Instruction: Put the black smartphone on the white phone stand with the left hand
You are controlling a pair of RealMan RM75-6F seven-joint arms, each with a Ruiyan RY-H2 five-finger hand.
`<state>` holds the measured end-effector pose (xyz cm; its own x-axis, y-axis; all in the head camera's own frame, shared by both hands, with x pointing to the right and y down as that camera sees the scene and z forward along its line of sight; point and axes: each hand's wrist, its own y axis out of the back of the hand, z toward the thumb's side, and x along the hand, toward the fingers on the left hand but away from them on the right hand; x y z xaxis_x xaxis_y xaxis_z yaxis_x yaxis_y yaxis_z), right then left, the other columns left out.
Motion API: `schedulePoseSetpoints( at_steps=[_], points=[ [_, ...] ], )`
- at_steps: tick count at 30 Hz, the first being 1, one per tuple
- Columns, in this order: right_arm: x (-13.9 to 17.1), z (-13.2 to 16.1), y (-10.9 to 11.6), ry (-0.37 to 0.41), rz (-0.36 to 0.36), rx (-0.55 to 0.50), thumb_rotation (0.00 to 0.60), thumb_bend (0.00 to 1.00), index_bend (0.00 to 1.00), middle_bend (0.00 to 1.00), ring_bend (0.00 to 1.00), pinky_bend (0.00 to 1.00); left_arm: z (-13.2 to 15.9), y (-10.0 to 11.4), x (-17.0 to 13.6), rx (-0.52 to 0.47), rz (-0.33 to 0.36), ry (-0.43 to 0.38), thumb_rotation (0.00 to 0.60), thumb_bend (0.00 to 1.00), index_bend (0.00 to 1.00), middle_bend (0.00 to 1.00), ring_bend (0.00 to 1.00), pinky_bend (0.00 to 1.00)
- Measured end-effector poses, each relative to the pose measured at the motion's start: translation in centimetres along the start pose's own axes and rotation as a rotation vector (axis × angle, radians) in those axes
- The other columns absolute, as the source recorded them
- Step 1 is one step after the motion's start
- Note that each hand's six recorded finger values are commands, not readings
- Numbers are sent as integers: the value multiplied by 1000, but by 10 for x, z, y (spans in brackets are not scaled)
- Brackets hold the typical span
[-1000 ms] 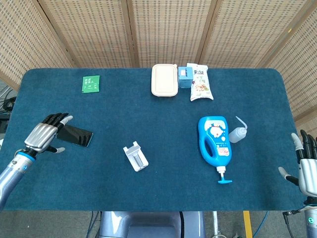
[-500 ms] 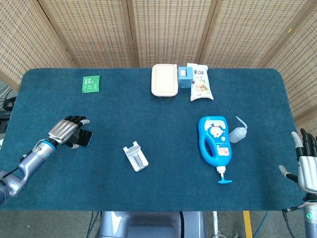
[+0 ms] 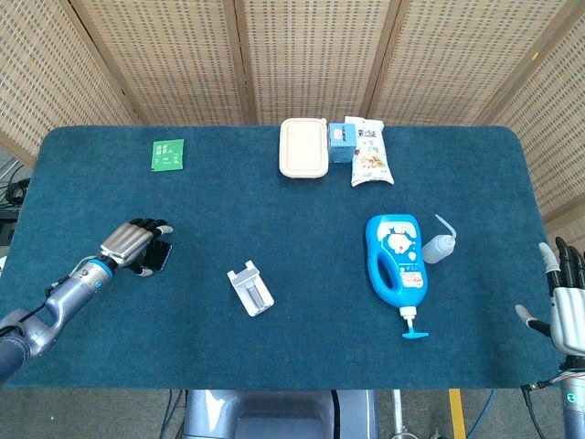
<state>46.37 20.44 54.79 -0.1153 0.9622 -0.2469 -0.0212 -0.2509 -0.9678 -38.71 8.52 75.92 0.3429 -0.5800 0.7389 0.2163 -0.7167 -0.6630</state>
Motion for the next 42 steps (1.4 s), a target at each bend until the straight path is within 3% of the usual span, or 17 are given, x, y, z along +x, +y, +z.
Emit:
schedulePoseSetpoints(
  at_steps=[9, 15, 18, 33, 42],
  points=[
    [0, 1, -1, 3, 7, -1, 600, 98, 0, 0, 0, 0, -1, -4, 1, 6, -14, 3, 600, 47, 223, 187, 177, 201],
    [0, 1, -2, 4, 11, -6, 600, 97, 0, 0, 0, 0, 0, -5, 1, 9, -4, 7, 600, 88, 372, 392, 395, 350],
    [0, 1, -1, 4, 12, -10, 600, 99, 0, 0, 0, 0, -3, -4, 0, 25, 19, 22, 600, 92, 423, 427, 433, 383],
    [1, 1, -2, 6, 19, -12, 600, 99, 0, 0, 0, 0, 0, 15, -11, -38, 115, -1, 600, 108, 445, 437, 447, 394],
    [1, 1, -3, 1, 25, -7, 600, 101, 0, 0, 0, 0, 24, 39, -19, -110, 184, -92, 600, 107, 446, 437, 447, 394]
  ],
)
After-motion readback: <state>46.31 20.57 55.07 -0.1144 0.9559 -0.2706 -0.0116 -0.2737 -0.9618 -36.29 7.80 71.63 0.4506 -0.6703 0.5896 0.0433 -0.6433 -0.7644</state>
